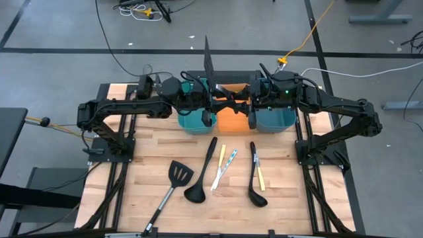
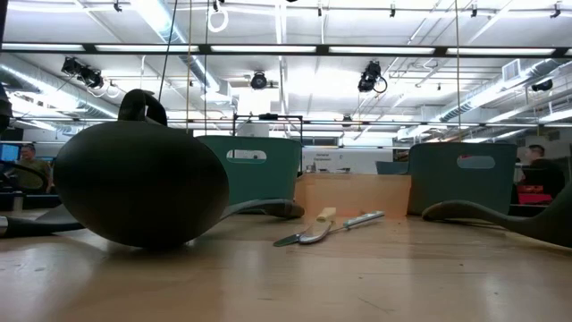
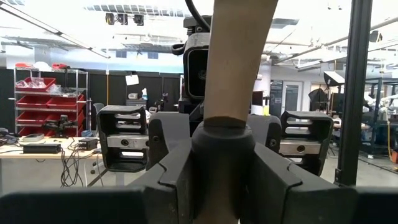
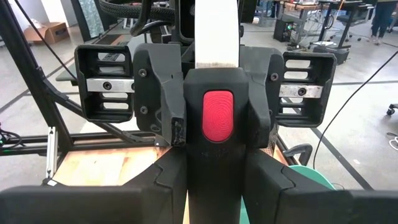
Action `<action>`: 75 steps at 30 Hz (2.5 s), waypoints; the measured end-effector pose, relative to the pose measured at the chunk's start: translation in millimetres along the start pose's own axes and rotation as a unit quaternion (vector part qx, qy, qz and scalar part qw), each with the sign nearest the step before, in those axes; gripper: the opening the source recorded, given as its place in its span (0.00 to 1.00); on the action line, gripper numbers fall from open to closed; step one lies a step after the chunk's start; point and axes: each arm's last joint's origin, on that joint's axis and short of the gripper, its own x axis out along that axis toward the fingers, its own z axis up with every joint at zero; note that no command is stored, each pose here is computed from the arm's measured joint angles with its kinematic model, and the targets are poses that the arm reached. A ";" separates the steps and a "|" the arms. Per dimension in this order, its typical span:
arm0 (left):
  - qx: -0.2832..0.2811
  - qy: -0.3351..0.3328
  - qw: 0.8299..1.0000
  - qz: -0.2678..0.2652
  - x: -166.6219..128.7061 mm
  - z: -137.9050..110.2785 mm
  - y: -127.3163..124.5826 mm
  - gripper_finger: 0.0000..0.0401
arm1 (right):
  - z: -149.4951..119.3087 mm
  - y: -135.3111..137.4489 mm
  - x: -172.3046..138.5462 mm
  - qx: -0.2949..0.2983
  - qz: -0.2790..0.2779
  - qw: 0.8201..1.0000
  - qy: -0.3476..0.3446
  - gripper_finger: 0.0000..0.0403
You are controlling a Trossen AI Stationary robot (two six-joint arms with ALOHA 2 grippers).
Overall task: Pick & Place Kitchen Items
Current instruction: Put the right black spatula into the green bin
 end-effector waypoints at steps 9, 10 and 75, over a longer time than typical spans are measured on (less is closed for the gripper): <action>0.000 0.000 1.000 0.000 0.0 0.0 0.0 0.31 | 0.0 0.1 0.0 0.000 0.000 1.000 0.000 0.32; 0.000 0.000 1.000 0.000 0.0 0.0 0.0 0.31 | 0.0 0.1 0.0 0.000 0.000 1.000 0.000 0.33; 0.025 0.116 0.988 0.100 -44.2 33.5 31.4 0.31 | 9.2 2.5 -63.7 0.009 -0.030 1.000 -0.001 0.51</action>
